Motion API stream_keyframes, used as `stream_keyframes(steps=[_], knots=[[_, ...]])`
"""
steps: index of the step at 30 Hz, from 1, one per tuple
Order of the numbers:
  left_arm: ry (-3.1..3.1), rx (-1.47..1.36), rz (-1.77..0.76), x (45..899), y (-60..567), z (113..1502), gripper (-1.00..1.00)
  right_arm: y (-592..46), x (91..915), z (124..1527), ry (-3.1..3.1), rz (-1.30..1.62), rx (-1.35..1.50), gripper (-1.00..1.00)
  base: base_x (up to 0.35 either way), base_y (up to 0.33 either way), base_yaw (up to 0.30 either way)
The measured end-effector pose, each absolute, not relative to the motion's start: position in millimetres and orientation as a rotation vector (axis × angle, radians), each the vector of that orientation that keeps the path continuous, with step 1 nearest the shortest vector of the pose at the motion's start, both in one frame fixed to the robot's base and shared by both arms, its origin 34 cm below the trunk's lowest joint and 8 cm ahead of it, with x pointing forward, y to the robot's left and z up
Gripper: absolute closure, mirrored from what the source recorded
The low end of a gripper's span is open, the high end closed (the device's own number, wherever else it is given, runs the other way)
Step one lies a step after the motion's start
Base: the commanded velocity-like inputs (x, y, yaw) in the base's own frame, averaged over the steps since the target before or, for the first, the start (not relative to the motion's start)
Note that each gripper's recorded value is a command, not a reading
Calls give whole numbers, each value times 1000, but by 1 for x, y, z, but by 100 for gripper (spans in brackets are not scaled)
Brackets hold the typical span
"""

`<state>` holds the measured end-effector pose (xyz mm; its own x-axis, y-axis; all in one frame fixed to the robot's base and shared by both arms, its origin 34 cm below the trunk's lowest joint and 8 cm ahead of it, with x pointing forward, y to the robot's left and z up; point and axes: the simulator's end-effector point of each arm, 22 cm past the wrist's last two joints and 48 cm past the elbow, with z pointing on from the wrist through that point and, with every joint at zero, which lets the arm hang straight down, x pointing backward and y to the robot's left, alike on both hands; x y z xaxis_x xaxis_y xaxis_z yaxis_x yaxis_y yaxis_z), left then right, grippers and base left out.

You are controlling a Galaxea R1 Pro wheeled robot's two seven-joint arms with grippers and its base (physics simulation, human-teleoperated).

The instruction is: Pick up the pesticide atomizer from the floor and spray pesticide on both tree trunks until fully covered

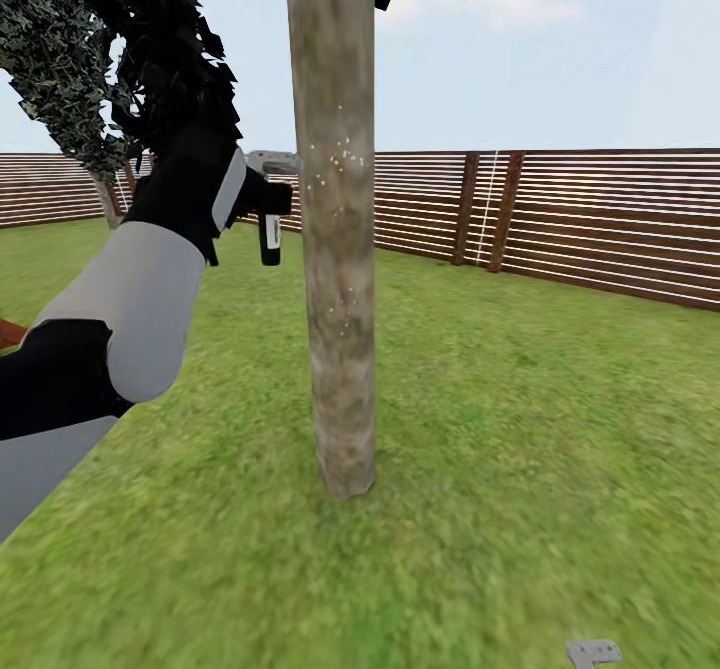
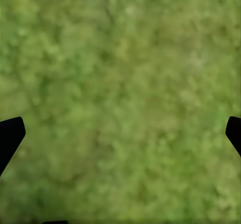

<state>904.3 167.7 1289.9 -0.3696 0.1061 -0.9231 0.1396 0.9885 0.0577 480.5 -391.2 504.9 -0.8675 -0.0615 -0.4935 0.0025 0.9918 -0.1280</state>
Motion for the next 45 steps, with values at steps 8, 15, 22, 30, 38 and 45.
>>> stream_keyframes(steps=[8, 15, 22, 30, 38, 45], knots=[[2003, 177, -34, 907, 169, 1269, 100, -391, 480, 505, 2616, -169, -42, -100, 0, 0, 0], [2018, 177, -54, 908, 166, 1262, 100, -391, 480, 505, 2616, -169, -42, -100, 0, 0, 0], [2012, 160, -240, 904, 141, 1265, 100, -391, 480, 505, 2616, -169, -42, -100, 0, 0, 0], [1940, 156, -246, 900, 142, 1295, 100, -391, 480, 505, 2616, -169, -41, -100, 0, 0, 0], [1883, 162, -238, 895, 141, 1319, 100, -391, 480, 505, 2616, -169, -42, -100, 0, 0, 0], [1798, 161, -243, 886, 142, 1354, 100, -391, 480, 505, 2616, -169, -42, -100, 0, 0, 0]])
